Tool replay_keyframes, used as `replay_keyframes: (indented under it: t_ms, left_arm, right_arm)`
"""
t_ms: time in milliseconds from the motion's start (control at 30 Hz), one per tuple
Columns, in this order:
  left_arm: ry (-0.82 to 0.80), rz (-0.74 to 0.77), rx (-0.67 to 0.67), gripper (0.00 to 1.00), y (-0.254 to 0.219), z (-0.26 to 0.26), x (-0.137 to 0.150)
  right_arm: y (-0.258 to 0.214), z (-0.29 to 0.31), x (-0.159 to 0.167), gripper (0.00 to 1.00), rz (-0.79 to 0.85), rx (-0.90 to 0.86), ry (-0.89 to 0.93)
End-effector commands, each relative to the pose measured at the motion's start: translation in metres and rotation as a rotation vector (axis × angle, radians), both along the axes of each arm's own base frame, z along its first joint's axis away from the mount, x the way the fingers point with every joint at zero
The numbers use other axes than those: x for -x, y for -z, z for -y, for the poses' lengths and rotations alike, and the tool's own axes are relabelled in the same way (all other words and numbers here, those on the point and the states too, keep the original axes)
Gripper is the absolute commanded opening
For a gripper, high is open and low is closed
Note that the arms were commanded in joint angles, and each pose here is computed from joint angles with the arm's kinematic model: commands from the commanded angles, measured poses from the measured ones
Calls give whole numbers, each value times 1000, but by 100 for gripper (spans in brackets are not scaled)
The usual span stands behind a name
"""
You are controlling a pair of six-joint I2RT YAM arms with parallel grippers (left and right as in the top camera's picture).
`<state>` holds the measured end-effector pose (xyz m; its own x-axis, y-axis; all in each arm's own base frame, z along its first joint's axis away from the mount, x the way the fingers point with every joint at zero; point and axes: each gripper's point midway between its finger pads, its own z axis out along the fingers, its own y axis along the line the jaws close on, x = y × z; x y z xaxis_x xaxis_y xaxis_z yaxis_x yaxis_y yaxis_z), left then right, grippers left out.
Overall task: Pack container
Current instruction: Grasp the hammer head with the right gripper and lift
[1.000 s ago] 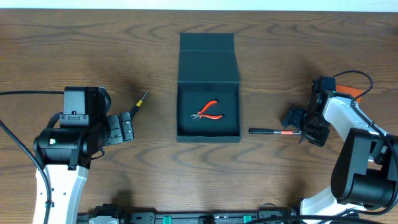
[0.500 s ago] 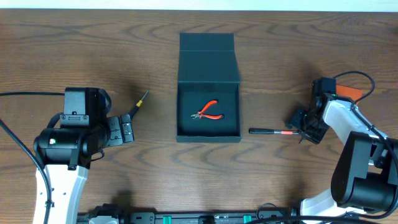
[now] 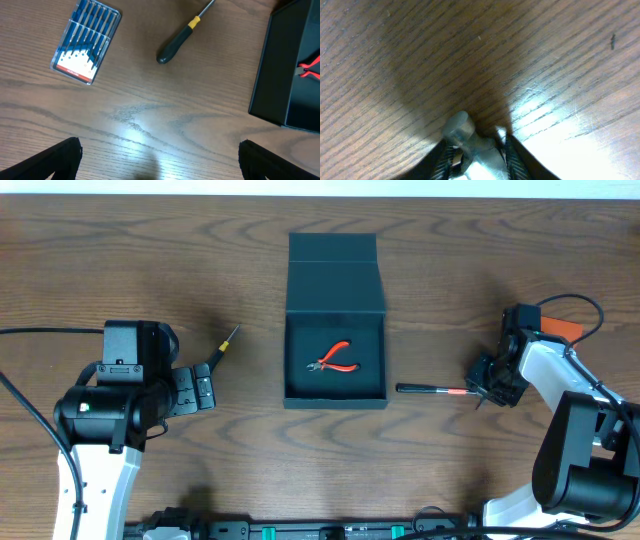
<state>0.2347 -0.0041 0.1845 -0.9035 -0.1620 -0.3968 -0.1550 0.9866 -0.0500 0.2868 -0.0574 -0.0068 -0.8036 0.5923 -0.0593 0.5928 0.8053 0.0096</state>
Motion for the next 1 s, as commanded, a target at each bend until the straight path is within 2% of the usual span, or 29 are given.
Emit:
replay_keyframes:
  t_ms: [0, 300, 467, 967]
  left_arm:
    - [-6, 24, -11, 98, -8, -3, -2]
    - [-3, 24, -13, 98, -8, -3, -2]
    - [-3, 24, -13, 98, -8, -3, -2]
    - [-3, 23, -12, 98, -8, -3, -1]
  right_arm:
    - [16, -4, 18, 27, -65, -7, -1]
    - [16, -4, 18, 16, -65, -7, -1]
    - [16, -4, 18, 1, -65, -7, -1]
    - [14, -2, 17, 1, -65, 1, -21]
